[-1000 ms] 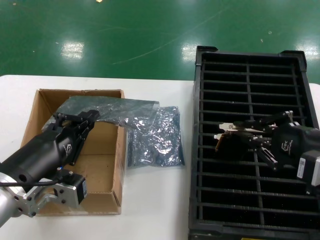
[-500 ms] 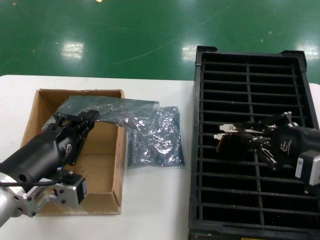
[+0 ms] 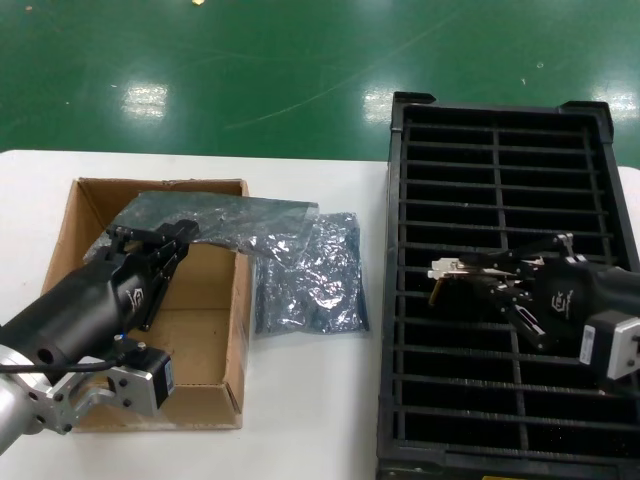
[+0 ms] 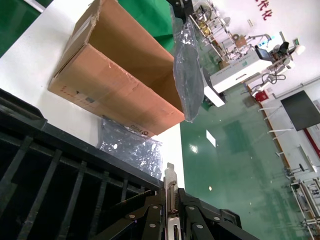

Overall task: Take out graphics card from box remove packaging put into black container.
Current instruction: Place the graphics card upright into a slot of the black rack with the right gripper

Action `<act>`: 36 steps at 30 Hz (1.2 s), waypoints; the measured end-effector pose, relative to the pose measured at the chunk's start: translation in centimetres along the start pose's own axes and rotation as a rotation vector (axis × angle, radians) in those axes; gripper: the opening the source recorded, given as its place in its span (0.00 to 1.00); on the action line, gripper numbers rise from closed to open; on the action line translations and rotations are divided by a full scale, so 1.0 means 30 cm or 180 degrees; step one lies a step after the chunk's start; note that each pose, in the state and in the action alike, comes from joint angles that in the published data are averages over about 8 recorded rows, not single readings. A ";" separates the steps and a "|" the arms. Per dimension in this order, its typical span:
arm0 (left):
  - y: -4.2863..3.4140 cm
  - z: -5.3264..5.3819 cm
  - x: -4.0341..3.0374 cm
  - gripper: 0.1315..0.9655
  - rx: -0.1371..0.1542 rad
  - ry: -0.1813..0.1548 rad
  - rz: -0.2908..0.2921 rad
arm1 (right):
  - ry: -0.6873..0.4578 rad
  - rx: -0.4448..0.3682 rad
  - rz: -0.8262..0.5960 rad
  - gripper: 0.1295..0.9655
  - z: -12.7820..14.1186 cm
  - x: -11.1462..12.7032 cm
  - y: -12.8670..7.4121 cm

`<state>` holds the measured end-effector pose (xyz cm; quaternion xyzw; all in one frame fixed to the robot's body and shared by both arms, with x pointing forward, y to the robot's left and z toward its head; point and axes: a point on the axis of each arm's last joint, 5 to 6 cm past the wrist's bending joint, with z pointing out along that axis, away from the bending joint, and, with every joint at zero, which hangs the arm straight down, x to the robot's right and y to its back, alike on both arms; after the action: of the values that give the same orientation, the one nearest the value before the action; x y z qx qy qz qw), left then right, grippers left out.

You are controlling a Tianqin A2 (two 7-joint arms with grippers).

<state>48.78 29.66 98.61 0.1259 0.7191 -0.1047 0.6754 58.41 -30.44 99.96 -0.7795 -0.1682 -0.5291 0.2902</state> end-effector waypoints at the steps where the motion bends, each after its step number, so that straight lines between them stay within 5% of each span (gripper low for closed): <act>1: 0.000 0.000 0.000 0.01 0.0000 0.0000 0.0000 | -0.0001 -0.0004 0.0007 0.05 0.004 -0.001 0.000; 36: 0.000 0.000 0.000 0.01 0.0000 0.0000 0.0000 | -0.0208 -0.0186 0.0236 0.11 0.120 -0.060 0.065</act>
<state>48.78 29.66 98.61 0.1259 0.7191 -0.1047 0.6754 61.45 -29.60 96.80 -0.8102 -0.1330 -0.4969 0.2810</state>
